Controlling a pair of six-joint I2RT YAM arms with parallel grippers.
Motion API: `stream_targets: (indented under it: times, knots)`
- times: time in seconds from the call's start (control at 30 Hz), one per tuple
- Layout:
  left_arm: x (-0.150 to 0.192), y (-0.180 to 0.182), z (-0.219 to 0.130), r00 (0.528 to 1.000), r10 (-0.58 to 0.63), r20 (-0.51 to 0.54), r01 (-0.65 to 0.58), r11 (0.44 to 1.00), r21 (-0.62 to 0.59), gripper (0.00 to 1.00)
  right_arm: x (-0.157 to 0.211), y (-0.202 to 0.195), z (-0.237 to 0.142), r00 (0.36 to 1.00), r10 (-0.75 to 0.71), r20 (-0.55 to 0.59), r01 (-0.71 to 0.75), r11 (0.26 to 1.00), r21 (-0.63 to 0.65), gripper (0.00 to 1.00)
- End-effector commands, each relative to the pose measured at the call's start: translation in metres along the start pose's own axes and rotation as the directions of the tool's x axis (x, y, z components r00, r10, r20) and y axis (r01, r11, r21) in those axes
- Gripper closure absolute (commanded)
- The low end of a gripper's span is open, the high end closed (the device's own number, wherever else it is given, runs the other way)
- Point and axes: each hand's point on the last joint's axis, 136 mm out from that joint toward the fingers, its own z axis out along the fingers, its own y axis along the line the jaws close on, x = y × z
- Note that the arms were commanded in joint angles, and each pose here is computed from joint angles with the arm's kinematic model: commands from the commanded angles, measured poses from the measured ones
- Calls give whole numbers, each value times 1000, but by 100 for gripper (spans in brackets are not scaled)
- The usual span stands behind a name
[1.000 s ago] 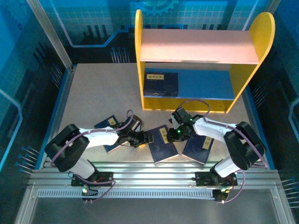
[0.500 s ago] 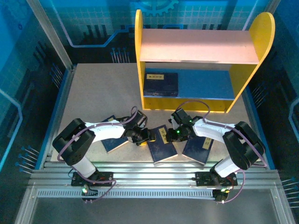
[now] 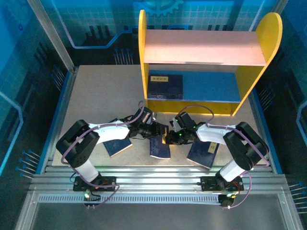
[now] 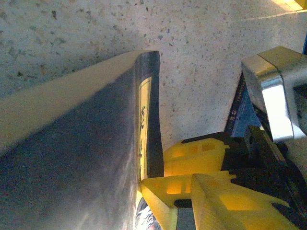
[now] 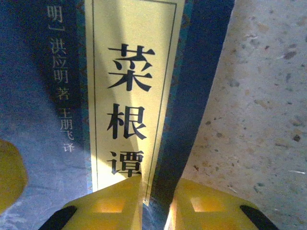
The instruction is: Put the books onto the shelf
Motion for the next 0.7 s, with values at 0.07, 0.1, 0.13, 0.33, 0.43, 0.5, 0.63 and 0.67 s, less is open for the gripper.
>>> stream_targets:
  times: [0.07, 0.1, 0.13, 0.33, 0.43, 0.5, 0.63, 0.67]
  knots:
    - [-23, -45, -20, 986, 112, 122, -126, 986, 111, 60, 21, 5, 14, 997, -22, -72, 20, 999, -35, 77]
    - [-23, -43, -22, 985, 114, 125, -127, 987, 96, 62, 21, 4, 14, 997, -23, -71, 21, 999, -30, 77]
    - [-23, -41, -23, 985, 117, 128, -128, 988, 85, 64, 21, 3, 14, 997, -24, -68, 23, 999, -27, 77]
    - [-21, -31, -30, 983, 132, 131, -137, 990, 25, 80, 16, 3, 9, 998, -36, -56, 35, 999, -7, 76]
    - [-19, -28, -33, 982, 138, 132, -140, 990, 12, 87, 15, 3, 8, 998, -40, -51, 39, 999, -6, 76]
    - [-18, -26, -33, 982, 140, 129, -142, 990, 7, 92, 13, 4, 7, 998, -43, -46, 43, 999, -4, 76]
    - [-17, -25, -36, 980, 150, 128, -151, 989, -4, 100, 9, 6, 3, 998, -52, -32, 52, 999, 1, 73]
    - [-17, -26, -38, 980, 152, 128, -153, 988, -4, 100, 8, 6, 1, 998, -53, -28, 53, 999, 2, 71]
